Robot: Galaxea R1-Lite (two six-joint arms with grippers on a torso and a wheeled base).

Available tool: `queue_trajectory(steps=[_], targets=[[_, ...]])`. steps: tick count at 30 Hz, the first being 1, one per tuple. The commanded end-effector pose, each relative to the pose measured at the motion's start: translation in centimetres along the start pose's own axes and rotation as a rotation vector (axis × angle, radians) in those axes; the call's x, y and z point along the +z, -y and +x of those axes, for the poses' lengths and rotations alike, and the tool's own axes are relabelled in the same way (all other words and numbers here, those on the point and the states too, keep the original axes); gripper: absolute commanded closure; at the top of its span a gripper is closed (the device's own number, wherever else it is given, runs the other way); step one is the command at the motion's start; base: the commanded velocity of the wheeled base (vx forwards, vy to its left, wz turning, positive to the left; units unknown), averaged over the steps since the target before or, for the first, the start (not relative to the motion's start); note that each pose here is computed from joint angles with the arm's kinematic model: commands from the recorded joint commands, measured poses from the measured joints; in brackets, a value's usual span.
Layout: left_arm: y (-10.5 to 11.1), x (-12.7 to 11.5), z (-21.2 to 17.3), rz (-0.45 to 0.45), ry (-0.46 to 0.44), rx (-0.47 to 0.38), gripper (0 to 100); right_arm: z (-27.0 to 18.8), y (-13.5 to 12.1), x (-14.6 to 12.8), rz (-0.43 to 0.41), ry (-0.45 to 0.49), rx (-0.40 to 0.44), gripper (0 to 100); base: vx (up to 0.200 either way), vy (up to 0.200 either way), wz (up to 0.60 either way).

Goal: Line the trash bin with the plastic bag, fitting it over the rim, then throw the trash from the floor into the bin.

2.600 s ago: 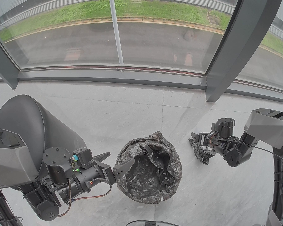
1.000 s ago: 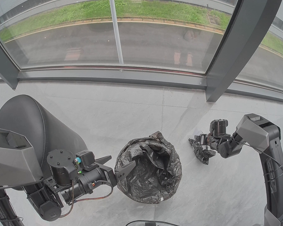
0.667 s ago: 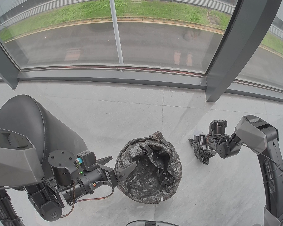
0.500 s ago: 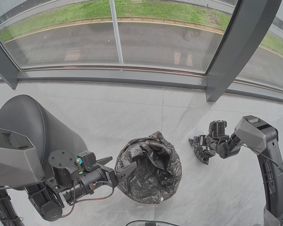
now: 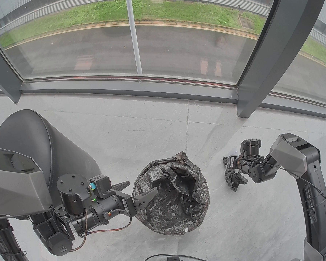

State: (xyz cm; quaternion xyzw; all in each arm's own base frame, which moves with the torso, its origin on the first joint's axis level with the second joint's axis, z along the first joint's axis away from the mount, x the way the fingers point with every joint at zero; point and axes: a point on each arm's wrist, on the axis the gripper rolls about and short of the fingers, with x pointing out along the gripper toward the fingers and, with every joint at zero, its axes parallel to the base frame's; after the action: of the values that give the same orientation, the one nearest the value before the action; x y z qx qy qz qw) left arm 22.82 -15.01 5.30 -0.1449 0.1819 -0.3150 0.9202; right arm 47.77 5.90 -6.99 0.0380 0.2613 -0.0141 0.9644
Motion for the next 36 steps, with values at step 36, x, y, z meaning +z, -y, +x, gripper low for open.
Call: queue_trajectory(steps=[36], targets=[[-0.1,0.1,0.0,-0.002,0.004,0.003,0,-29.6,-14.5,7.2,-0.011,0.223,0.551,100,0.0,0.0,0.0]])
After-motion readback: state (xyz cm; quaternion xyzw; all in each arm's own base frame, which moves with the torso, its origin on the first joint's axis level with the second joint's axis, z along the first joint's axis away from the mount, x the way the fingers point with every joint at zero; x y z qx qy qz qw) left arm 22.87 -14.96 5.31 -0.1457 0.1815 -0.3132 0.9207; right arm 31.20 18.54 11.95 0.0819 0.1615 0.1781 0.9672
